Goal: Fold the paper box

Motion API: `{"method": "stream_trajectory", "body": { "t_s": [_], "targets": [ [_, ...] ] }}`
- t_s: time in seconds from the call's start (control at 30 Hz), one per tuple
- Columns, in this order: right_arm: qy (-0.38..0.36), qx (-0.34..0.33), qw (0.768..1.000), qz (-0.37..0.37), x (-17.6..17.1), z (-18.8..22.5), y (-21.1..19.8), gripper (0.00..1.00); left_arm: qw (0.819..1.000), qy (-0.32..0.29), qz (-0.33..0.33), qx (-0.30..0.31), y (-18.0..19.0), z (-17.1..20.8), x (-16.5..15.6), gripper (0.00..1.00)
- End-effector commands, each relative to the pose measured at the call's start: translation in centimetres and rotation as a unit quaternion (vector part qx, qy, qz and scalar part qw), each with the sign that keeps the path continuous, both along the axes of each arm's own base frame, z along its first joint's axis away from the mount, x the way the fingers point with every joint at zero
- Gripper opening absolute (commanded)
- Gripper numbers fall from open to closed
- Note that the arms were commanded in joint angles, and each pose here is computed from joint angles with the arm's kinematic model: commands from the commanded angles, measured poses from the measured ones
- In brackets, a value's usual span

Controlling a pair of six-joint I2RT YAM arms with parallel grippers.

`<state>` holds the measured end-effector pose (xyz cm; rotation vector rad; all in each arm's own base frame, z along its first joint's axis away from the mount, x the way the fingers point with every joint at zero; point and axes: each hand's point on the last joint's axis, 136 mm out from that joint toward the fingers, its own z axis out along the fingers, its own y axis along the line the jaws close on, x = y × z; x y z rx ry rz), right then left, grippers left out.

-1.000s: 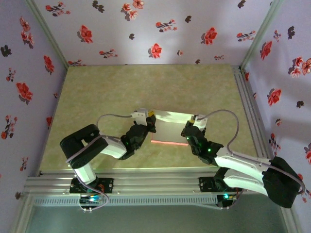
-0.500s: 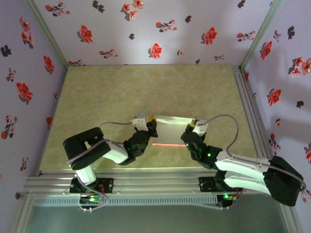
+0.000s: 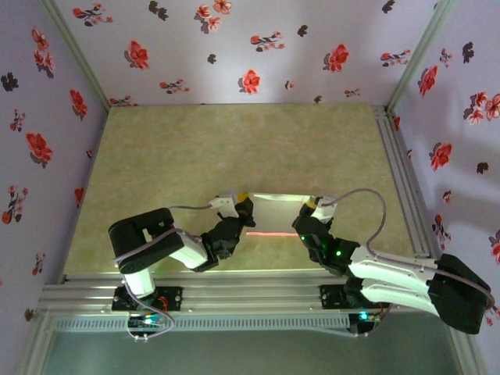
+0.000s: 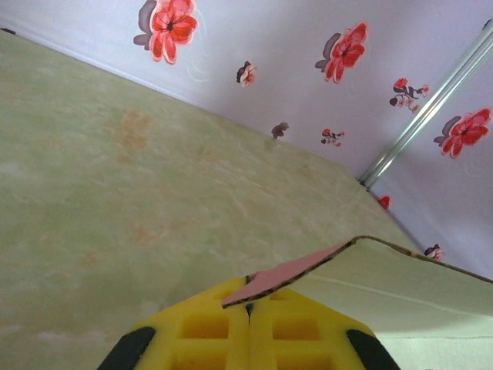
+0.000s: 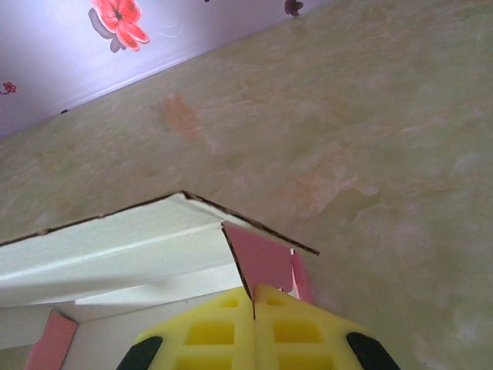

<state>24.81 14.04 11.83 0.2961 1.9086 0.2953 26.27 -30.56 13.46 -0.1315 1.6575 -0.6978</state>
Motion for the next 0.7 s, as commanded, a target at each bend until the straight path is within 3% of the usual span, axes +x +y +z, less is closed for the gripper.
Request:
{"method": "stream_trajectory", "body": {
  "t_s": [0.0, 0.57, 0.67],
  "targets": [
    [0.019, -0.022, 0.999, -0.019, -0.8, -2.0, -1.6, 0.0, 0.998, 0.042, 0.013, 0.05, 1.4, -4.5, -1.1, 0.03],
    [0.044, -0.027, 0.999, -0.004, -2.1, -4.1, -2.2, 0.0, 0.995, 0.058, 0.03, 0.082, 2.7, -7.3, -1.8, 0.03],
    [0.045, -0.023, 0.999, 0.013, -2.1, -3.5, -1.5, 0.12, 0.994, 0.054, 0.031, 0.089, 2.9, -7.2, -1.8, 0.03]
  ]
}}
